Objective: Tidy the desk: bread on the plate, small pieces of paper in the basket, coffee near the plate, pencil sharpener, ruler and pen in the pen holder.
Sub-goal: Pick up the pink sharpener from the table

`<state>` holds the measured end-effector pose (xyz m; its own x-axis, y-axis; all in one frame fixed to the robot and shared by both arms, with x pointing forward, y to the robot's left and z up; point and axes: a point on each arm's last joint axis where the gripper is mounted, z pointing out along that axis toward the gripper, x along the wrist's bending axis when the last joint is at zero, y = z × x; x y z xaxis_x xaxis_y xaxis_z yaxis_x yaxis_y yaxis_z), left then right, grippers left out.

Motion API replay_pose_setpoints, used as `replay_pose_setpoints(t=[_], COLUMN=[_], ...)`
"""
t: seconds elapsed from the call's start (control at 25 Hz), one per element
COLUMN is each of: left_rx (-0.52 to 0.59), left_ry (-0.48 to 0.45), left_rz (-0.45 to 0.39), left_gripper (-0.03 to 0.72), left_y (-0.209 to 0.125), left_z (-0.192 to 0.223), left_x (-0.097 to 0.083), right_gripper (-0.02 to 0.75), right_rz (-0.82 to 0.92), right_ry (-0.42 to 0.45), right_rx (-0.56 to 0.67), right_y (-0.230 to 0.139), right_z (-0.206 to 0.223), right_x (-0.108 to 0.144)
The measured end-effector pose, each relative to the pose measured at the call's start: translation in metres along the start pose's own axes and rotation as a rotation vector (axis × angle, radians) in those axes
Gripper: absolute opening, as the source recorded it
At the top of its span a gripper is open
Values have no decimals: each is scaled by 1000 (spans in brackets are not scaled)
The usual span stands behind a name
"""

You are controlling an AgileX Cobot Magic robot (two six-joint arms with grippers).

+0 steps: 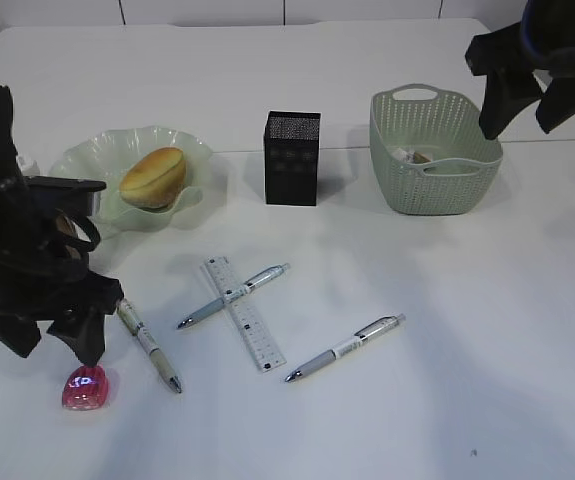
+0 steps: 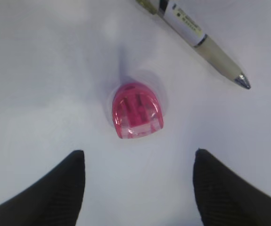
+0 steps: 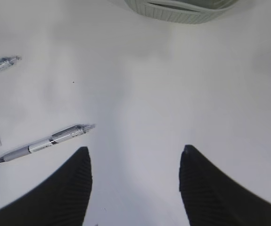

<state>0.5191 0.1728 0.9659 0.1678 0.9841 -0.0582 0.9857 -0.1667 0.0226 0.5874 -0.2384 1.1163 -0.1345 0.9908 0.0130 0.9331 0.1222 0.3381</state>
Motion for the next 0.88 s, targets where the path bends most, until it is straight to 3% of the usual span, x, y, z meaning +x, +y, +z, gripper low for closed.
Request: replay_pose_setpoints(t=[0.24, 0.88], left_rx=[54, 48], left_ry=[16, 21], left_rz=[-4, -6], left_gripper=[506, 506], left_y=[5, 13], left_z=[20, 40], left_x=[0, 0], right_gripper=[464, 464], right_rz=[0, 0], right_ry=[0, 0], right_rx=[0, -1], right_y=[0, 0], right_z=[0, 0], right_x=[0, 0])
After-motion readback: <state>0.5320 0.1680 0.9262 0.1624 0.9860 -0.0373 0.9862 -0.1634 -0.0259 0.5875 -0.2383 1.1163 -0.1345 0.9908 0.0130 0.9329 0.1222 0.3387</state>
